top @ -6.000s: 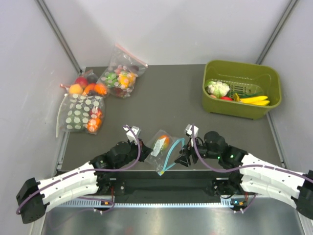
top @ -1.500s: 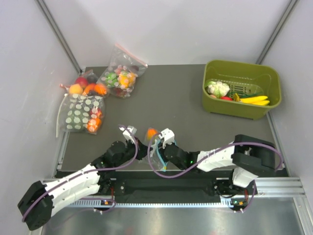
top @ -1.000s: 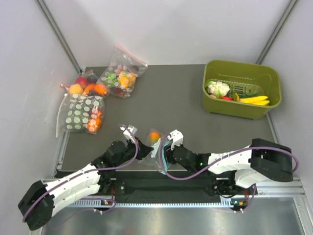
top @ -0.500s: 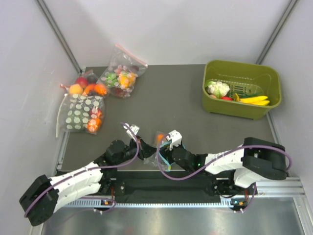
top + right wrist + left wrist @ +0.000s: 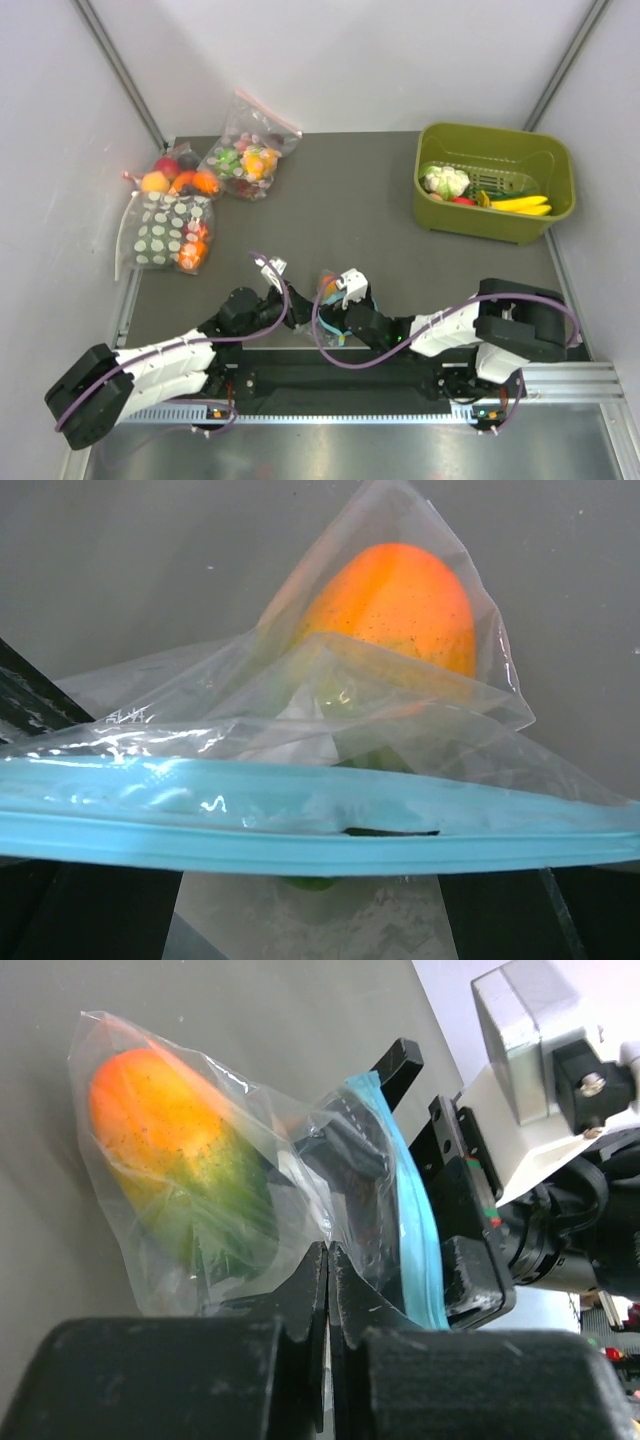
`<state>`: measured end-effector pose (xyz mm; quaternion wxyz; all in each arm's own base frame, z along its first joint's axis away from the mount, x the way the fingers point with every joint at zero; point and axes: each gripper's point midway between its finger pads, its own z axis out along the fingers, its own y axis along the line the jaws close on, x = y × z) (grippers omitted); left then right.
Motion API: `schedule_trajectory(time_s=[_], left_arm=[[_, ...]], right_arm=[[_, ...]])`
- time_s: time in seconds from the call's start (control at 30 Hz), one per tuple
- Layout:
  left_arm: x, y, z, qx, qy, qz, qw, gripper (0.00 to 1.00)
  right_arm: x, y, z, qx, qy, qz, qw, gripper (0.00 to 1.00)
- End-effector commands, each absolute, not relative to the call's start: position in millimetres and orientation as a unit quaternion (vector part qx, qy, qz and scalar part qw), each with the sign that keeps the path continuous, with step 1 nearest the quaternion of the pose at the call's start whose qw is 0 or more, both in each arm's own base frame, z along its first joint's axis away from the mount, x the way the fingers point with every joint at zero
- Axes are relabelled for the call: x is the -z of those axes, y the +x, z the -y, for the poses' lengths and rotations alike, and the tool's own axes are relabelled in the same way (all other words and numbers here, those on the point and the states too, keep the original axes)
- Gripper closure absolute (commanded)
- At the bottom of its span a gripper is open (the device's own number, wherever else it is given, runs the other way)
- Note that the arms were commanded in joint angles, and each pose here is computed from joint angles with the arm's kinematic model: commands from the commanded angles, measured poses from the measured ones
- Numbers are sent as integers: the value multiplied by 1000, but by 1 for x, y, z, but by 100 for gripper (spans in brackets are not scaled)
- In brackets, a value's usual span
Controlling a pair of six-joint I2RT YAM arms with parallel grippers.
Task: Open the zip-top bag and remove the fake food
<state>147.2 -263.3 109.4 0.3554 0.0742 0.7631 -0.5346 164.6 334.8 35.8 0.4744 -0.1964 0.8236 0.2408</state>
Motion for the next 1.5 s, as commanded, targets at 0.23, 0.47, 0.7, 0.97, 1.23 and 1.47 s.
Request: schedule_trajectory(time_s=[0.23, 0.47, 0.7, 0.97, 1.23, 1.47], left_arm=[[-135, 142, 270, 570, 91, -727, 372, 100], [-110, 162, 252, 492, 72, -767, 405, 100], [-103, 173, 242, 445, 67, -785, 426, 100], [-116, 188, 245, 428, 71, -781, 449, 100], [-121, 221, 233, 355, 48, -797, 486, 100], [-122, 244, 226, 321, 46, -806, 495, 100]], right_arm=[[-63, 177, -348, -249, -140, -802, 525, 49], [-77, 165, -329, -234, -173, -806, 515, 57], [-92, 156, -302, -237, -181, -808, 509, 60], [-103, 141, -299, -262, -205, -812, 480, 61], [-112, 123, -303, -296, -232, -812, 447, 63], [-128, 116, -299, -323, -231, -805, 441, 64]])
